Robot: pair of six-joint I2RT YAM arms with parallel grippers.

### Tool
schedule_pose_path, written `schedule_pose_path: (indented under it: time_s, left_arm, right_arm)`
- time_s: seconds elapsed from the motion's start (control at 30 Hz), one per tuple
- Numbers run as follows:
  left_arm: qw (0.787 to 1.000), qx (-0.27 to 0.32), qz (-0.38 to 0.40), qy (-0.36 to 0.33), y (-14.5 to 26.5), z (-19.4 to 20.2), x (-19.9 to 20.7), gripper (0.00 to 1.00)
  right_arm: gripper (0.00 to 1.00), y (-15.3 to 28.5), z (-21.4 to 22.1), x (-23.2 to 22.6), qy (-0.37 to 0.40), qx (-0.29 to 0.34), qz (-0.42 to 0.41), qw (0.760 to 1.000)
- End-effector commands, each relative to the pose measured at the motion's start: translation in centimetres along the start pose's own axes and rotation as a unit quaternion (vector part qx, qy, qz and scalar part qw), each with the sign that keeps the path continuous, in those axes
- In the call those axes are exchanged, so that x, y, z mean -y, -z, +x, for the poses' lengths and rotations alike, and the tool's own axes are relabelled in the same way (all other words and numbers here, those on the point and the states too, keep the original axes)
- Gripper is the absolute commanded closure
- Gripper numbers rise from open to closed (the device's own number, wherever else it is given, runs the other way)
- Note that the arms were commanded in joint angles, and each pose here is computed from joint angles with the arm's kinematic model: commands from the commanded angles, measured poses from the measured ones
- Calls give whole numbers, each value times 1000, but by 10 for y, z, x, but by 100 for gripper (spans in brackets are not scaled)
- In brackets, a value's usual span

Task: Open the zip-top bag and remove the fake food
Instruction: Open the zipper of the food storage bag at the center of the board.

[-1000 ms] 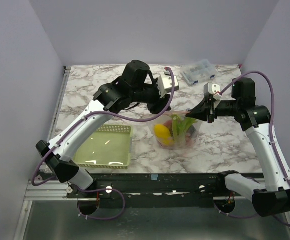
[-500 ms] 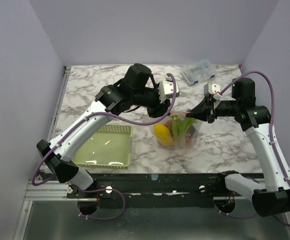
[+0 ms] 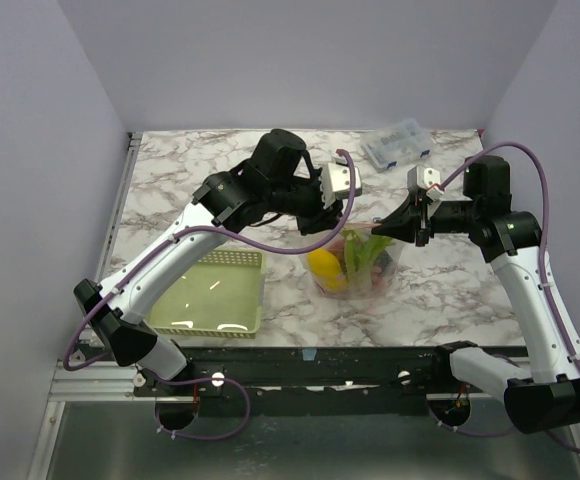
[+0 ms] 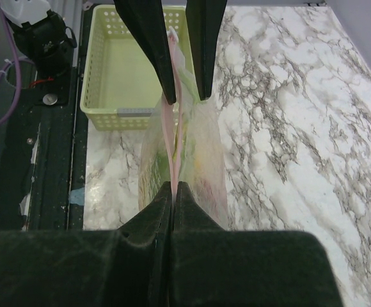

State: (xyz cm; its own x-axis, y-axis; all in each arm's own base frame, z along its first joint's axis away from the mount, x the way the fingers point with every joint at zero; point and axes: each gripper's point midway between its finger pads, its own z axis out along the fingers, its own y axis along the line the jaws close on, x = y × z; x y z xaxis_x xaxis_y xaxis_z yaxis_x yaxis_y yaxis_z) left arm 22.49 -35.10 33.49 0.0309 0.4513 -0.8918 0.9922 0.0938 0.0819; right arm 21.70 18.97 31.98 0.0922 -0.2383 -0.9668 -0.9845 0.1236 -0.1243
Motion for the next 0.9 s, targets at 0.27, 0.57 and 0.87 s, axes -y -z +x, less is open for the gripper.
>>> schedule_pose_path:
  time_s: [0.27,0.57,0.87]
  left_arm:
    - [1000,-15,4,-8,-1,7,1,74]
    - [1000,-24,9,-5,-5,12,1,76]
    - [1000,-26,-6,-5,-3,6,-6,100]
  right_arm:
    - [100,1,-4,-4,10,10,-5,1000]
    - [100,1,-4,-4,10,11,-5,1000]
    - [100,1,-2,-4,8,9,-4,1000]
